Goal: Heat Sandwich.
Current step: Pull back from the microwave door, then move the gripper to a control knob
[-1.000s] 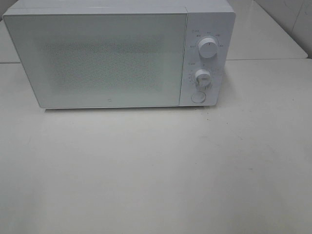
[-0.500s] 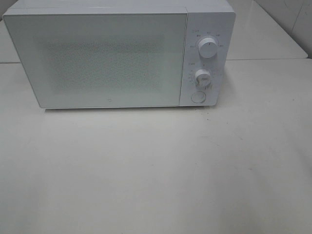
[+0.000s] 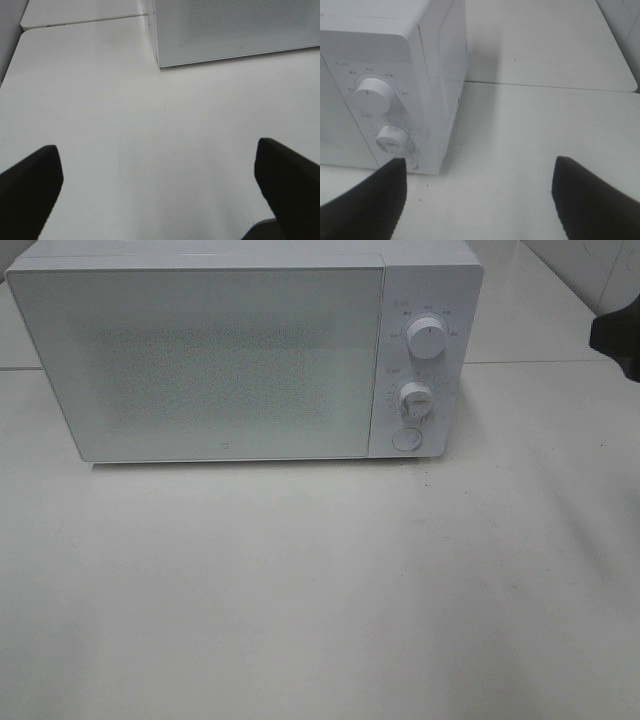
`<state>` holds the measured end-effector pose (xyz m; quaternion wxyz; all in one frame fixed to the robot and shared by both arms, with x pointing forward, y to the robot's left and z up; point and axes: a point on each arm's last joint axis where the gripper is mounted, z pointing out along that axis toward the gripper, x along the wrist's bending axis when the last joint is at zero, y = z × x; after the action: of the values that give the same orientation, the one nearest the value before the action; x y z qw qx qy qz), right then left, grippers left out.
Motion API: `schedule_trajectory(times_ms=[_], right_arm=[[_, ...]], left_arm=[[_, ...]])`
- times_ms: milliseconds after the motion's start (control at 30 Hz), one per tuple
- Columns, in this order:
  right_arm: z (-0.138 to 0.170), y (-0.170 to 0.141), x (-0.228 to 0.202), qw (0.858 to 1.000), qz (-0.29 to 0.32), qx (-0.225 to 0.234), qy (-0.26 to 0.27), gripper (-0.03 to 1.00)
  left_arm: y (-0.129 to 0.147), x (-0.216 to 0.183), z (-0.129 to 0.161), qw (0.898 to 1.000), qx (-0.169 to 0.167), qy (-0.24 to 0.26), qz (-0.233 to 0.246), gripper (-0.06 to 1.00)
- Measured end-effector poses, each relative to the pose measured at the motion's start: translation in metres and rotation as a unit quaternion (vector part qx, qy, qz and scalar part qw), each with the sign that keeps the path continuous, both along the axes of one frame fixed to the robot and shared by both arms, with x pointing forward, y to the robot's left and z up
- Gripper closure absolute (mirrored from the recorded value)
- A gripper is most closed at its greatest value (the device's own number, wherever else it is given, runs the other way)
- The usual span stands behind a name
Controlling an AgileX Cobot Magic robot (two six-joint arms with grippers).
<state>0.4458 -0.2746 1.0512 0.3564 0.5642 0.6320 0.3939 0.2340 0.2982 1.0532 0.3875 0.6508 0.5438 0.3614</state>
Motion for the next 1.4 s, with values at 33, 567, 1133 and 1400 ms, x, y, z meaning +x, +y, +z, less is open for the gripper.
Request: schedule_trajectory(times_ms=[33, 567, 1133, 1400], right_arm=[[-0.002, 0.001, 0.004, 1.0, 0.002, 0.001, -0.004, 0.2], [-0.065, 0.006, 0.015, 0.993, -0.019, 0.04, -0.108, 0.2], [-0.107, 0.057, 0.011, 0.993, -0.035, 0.007, -0.111, 0.2], [-0.125, 0.084, 0.012, 0.993, -0.032, -0.004, -0.112, 0.2]], left_arm=[[0.0, 0.0, 0.0, 1.0, 0.0, 0.0, 0.0, -0.04], [0.0, 0.0, 0.0, 1.0, 0.0, 0.0, 0.0, -0.04], [0.0, 0.0, 0.0, 1.0, 0.0, 0.0, 0.0, -0.04], [0.0, 0.0, 0.0, 1.0, 0.0, 0.0, 0.0, -0.04]])
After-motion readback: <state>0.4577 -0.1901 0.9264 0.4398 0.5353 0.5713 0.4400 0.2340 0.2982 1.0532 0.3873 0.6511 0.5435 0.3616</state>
